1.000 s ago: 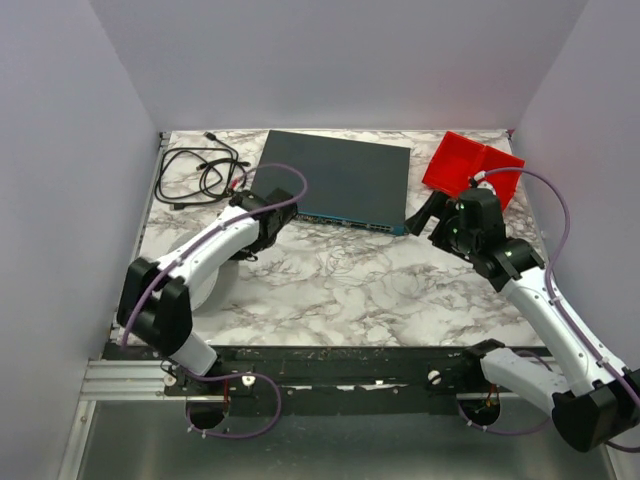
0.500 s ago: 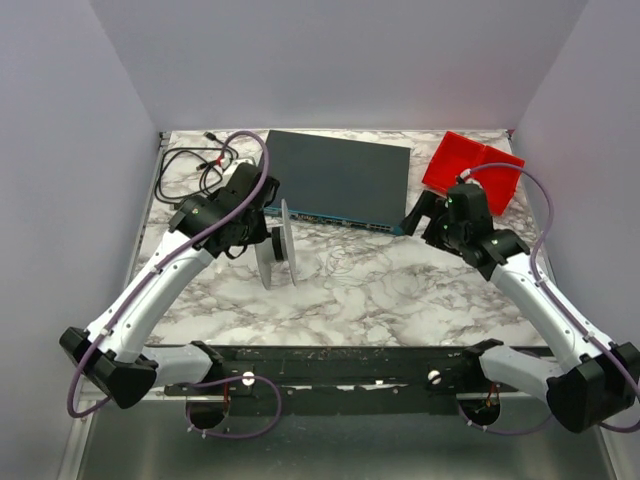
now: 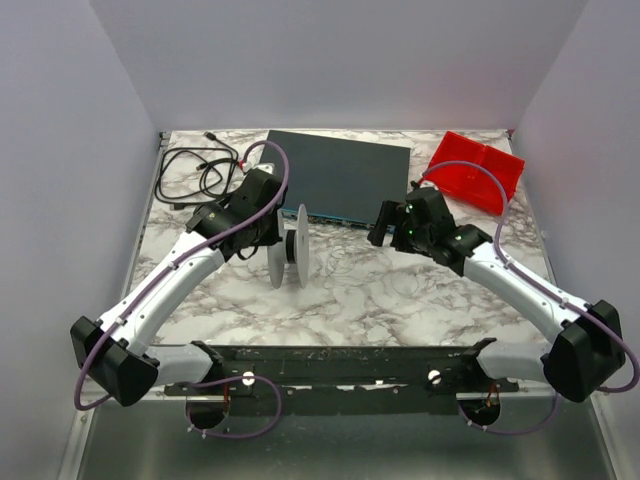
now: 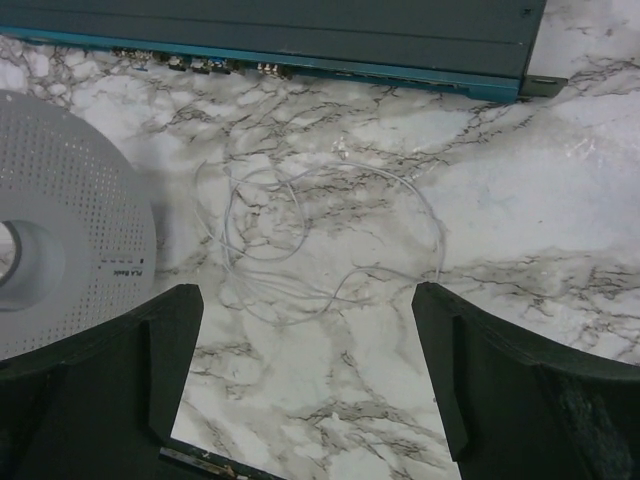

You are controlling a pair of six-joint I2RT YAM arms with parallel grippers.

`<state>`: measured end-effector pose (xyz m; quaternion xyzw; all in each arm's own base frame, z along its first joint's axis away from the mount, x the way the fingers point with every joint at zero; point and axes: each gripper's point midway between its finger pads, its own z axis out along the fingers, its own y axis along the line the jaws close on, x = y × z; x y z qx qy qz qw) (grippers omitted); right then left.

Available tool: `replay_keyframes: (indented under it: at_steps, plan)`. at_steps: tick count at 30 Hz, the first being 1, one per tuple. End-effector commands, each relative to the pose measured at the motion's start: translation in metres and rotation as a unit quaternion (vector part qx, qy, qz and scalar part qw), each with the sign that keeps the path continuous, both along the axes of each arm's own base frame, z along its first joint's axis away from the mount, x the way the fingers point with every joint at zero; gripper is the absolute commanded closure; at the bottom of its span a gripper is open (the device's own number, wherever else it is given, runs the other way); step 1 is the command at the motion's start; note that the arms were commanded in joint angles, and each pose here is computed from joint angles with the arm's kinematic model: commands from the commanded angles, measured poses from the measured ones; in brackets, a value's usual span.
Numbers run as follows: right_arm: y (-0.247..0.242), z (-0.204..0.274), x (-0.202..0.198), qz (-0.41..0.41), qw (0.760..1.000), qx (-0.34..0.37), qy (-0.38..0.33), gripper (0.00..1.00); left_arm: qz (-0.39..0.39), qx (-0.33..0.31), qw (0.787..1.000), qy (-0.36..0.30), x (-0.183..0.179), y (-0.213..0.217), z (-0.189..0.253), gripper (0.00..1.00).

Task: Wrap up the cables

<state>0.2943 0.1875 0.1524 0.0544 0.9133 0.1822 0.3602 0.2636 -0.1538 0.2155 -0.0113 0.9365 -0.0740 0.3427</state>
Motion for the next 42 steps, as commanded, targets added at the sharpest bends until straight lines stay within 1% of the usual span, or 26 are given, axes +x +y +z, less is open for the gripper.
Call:
replay_keyframes:
  at_steps: [1,9,12,15,17,18,19,20,21,23,25,30,36,42]
  plan:
    - [0.013,-0.002,0.007,0.008,1.000,0.003,-0.025,0.06,0.000,0.005,1.000,-0.030,0.019,-0.005,0.003,1.00]
    - [0.065,-0.019,-0.002,0.077,0.996,0.001,-0.048,0.12,0.021,0.041,0.998,-0.030,0.025,0.006,-0.012,1.00]
    - [0.081,-0.030,-0.003,0.098,0.994,0.001,-0.052,0.19,0.019,0.044,0.998,-0.031,0.027,0.006,-0.017,1.00]
    - [0.092,-0.043,-0.002,0.109,0.993,0.000,-0.052,0.27,0.014,0.037,0.999,-0.029,0.027,0.002,-0.018,1.00]
    - [0.096,-0.051,-0.001,0.114,0.992,-0.004,-0.051,0.29,0.011,0.032,0.999,-0.030,0.026,0.001,-0.017,0.95]
    - [0.099,-0.054,-0.001,0.116,0.992,-0.003,-0.052,0.31,0.011,0.033,0.999,-0.030,0.025,0.002,-0.017,0.92]
    - [0.102,-0.057,-0.001,0.120,0.991,-0.004,-0.051,0.34,0.011,0.032,0.999,-0.030,0.025,0.002,-0.016,0.88]
    - [0.104,-0.061,-0.001,0.123,0.991,-0.006,-0.048,0.35,0.011,0.032,0.999,-0.029,0.024,0.002,-0.016,0.81]
    - [0.106,-0.068,-0.003,0.128,0.991,-0.011,-0.041,0.38,0.011,0.032,0.999,-0.029,0.024,0.002,-0.015,0.80]
    - [0.117,-0.070,-0.001,0.136,0.989,-0.009,-0.051,0.39,0.010,0.032,0.999,-0.029,0.023,0.002,-0.013,0.79]
    - [0.125,-0.077,-0.002,0.145,0.988,-0.015,-0.052,0.45,0.011,0.031,0.999,-0.031,0.023,0.003,-0.010,0.72]
    - [0.138,-0.092,0.008,0.150,0.987,-0.034,-0.052,0.56,0.008,0.022,0.999,-0.038,0.022,0.002,0.000,0.68]
    - [0.151,-0.101,0.022,0.154,0.985,-0.052,-0.057,0.58,0.006,0.023,0.999,-0.043,0.021,0.003,0.009,0.68]
    - [0.160,-0.115,0.023,0.160,0.984,-0.066,-0.048,0.60,0.006,0.024,0.999,-0.047,0.020,0.005,0.012,0.68]
